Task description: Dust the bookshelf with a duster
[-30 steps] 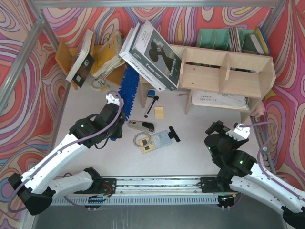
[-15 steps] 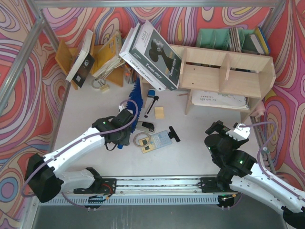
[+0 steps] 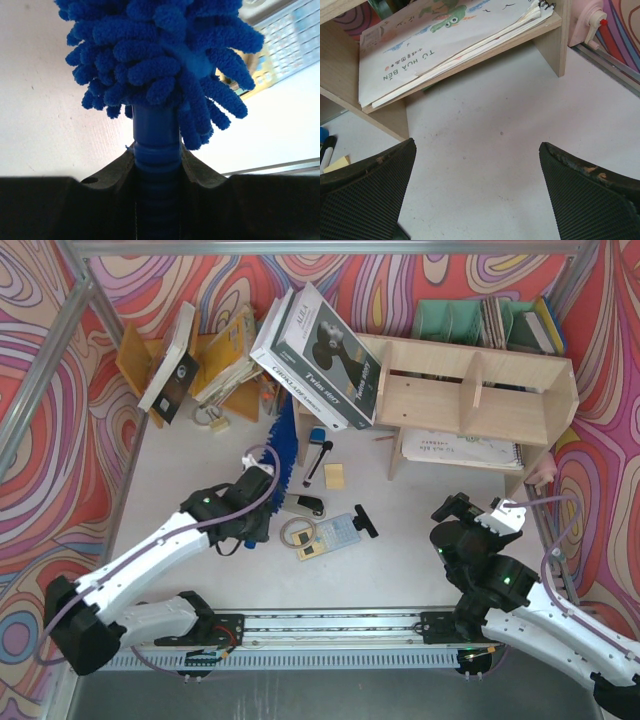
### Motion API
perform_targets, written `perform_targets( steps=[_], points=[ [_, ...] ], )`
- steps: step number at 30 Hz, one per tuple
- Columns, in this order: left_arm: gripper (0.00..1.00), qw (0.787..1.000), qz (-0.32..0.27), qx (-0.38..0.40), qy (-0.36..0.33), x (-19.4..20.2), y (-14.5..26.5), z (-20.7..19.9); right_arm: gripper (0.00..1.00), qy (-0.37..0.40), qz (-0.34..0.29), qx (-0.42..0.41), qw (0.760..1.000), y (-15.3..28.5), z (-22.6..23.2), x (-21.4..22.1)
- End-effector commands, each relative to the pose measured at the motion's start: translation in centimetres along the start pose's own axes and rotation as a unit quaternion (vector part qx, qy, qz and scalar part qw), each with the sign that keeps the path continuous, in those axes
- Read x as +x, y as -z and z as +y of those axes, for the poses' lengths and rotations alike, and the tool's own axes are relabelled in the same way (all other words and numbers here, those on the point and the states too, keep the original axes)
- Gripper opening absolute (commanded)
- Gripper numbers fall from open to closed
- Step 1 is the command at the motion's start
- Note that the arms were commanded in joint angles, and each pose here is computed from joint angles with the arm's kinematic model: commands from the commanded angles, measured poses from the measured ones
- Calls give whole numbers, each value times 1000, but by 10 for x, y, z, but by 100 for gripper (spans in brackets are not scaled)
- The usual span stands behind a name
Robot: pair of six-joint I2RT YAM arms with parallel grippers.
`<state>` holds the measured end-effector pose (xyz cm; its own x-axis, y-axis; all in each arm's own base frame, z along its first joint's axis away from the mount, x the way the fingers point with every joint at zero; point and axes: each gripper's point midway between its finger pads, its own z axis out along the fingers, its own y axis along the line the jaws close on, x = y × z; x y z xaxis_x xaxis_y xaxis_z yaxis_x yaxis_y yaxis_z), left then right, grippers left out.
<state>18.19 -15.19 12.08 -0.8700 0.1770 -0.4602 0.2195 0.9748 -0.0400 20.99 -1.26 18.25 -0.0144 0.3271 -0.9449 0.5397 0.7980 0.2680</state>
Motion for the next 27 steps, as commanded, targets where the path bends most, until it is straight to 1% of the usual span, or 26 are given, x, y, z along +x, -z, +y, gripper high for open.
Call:
perform_targets(
  steps=[1, 3, 6, 10, 13, 17, 20, 27],
  points=[
    [0, 995, -99, 31, 10, -41, 39, -5, 99, -12, -12, 5, 1000, 0, -2, -6],
    [0, 994, -108, 31, 11, -44, 45, -3, 99, -12, -12, 5, 1000, 0, -2, -7],
    [0, 994, -107, 30, 12, -43, 45, -3, 99, -12, -12, 5, 1000, 0, -2, -6],
    [0, 995, -84, 44, 15, -31, 28, -10, 99, -12, -12, 5, 1000, 0, -2, -6],
    [0, 996, -53, 62, 20, -16, 13, -19, 99, -12, -12, 5, 1000, 0, -2, -7],
    [0, 998, -18, 52, 32, 4, -8, -17, 99, -11, -12, 5, 1000, 0, -2, -6],
    [0, 999, -4, 39, 38, 13, -18, -14, 99, -11, -11, 6, 1000, 0, -2, -6],
    [0, 999, 22, 19, 35, 18, -31, -13, 99, -10, -11, 6, 1000, 0, -1, -6]
  ],
)
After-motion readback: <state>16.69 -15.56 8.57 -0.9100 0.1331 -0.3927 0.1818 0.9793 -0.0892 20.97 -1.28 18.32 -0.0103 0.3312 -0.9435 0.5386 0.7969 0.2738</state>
